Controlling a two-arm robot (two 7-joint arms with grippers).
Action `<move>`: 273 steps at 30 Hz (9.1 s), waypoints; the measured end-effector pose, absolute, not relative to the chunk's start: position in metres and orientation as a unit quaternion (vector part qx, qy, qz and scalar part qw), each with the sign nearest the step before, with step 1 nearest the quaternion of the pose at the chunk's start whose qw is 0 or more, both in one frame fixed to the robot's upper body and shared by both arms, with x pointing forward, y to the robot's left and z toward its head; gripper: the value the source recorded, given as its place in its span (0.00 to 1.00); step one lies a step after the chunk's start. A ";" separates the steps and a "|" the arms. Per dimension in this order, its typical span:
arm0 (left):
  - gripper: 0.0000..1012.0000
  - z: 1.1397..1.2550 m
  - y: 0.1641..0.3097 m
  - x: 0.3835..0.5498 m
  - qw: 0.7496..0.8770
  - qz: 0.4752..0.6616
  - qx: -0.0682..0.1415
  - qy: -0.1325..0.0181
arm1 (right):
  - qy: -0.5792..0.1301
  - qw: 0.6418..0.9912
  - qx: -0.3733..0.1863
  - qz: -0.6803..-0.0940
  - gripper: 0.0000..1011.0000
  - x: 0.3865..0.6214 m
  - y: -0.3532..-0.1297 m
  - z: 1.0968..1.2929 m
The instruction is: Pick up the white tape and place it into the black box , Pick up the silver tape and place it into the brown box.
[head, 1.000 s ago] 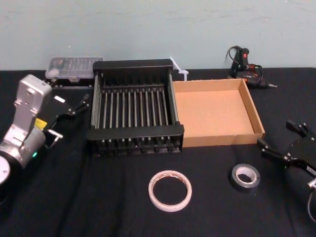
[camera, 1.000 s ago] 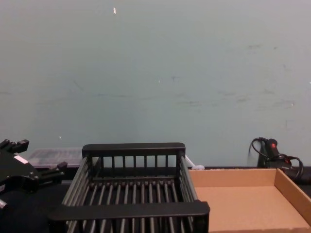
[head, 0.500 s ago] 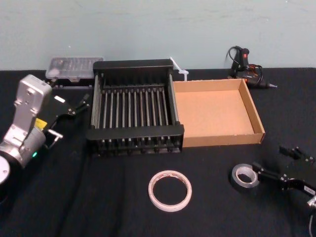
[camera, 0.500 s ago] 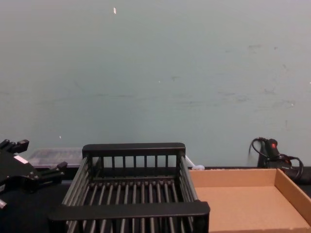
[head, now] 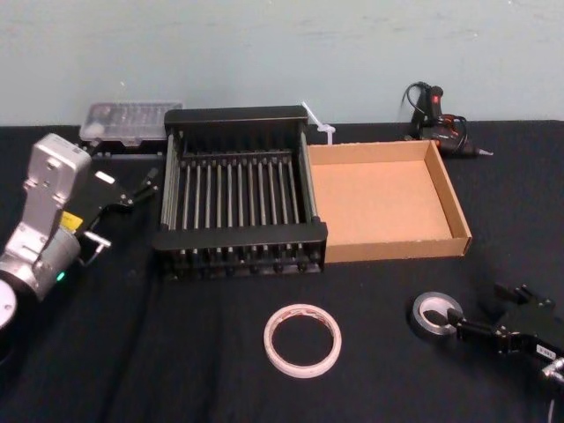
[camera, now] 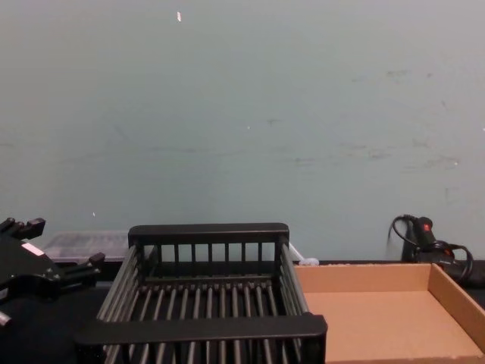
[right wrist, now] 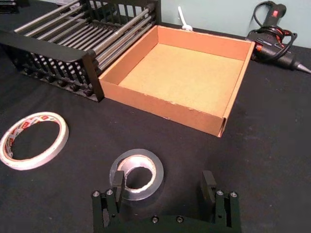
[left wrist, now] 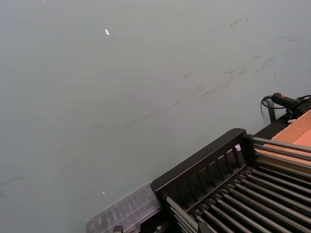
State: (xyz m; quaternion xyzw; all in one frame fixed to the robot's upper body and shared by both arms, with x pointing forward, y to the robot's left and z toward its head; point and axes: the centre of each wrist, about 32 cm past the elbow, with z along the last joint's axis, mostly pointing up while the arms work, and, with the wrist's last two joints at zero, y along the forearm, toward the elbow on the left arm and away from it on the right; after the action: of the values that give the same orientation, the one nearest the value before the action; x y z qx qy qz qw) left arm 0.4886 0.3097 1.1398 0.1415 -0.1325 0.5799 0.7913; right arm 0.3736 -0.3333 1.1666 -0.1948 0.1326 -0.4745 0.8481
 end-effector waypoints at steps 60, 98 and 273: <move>0.99 1.140 0.310 0.489 0.791 0.580 0.141 -0.132 | 0.124 0.846 -0.208 -0.475 0.99 0.403 -0.322 1.146; 0.99 1.140 0.310 0.489 0.791 0.580 0.141 -0.132 | 0.125 0.845 -0.211 -0.475 0.85 0.404 -0.322 1.145; 0.99 1.140 0.310 0.489 0.791 0.580 0.141 -0.132 | 0.124 0.846 -0.116 -0.505 0.15 0.558 -0.294 1.159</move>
State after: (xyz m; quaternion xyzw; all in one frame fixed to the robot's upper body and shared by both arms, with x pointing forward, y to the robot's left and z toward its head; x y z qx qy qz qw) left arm 0.4886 0.3097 1.1398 0.1415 -0.1325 0.5799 0.7913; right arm 0.5583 -0.2942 1.1587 -0.1158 0.1243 -0.5052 0.8461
